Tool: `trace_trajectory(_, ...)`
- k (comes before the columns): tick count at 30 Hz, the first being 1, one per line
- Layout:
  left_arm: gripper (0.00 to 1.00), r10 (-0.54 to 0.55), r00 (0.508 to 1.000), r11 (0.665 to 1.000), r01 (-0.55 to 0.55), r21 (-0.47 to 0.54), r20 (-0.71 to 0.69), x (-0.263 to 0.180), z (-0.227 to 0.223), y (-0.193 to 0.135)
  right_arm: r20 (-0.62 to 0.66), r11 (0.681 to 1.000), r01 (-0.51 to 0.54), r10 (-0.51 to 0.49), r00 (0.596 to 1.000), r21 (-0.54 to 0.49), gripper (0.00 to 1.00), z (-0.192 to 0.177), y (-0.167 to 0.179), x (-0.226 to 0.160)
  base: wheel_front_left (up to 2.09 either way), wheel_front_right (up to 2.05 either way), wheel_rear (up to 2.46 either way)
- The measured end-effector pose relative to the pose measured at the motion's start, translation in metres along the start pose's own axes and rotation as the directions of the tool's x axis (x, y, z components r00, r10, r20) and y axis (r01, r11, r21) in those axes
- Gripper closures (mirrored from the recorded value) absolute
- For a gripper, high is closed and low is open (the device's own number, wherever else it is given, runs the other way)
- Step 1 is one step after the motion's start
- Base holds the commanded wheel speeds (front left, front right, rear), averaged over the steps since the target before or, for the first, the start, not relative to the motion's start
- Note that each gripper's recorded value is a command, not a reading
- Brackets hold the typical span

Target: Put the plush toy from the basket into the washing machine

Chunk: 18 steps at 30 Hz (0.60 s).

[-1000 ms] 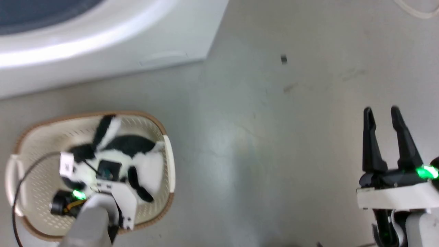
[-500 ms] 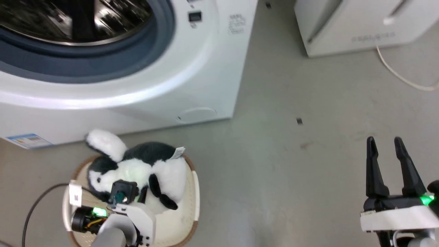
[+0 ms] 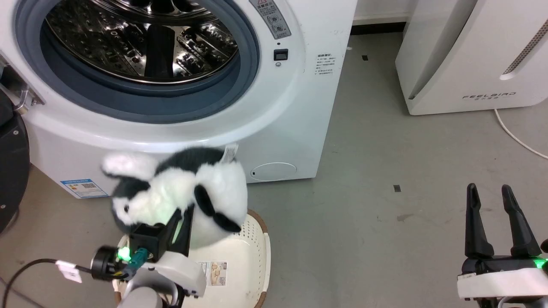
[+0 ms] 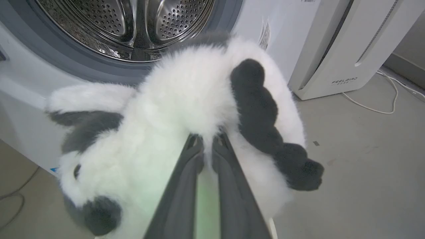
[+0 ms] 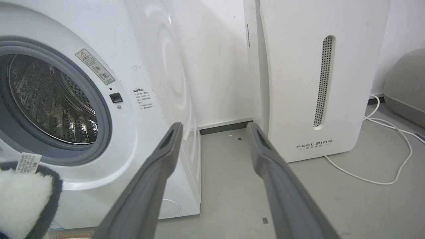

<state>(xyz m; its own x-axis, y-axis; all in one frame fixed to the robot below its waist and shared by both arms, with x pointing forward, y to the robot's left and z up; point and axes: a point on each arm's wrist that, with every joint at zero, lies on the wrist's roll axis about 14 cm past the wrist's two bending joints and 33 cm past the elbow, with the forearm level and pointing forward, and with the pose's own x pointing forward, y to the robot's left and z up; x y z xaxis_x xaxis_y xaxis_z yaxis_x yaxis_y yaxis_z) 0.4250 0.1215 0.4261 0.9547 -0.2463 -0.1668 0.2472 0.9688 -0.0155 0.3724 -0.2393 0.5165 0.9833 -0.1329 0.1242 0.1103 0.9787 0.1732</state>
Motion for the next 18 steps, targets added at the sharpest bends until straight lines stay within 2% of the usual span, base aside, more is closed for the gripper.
trace_trajectory(10, 1.0, -0.026, 0.967, 1.0, 0.024, 0.009, 0.253, 0.023, 0.078, 0.0, -0.024, 1.0, 0.018, -0.018, 1.0, -0.013, 0.0, -0.008, -0.006, 0.002, 0.0, 0.0, 0.0)
trace_trajectory(18, 1.0, -0.016, 0.932, 0.999, 0.001, 0.042, 0.361, 0.075, 0.11, 0.029, -0.079, 0.998, 0.059, -0.061, 0.995, -0.021, 0.0, -0.031, -0.019, 0.013, 0.0, 0.0, 0.0)
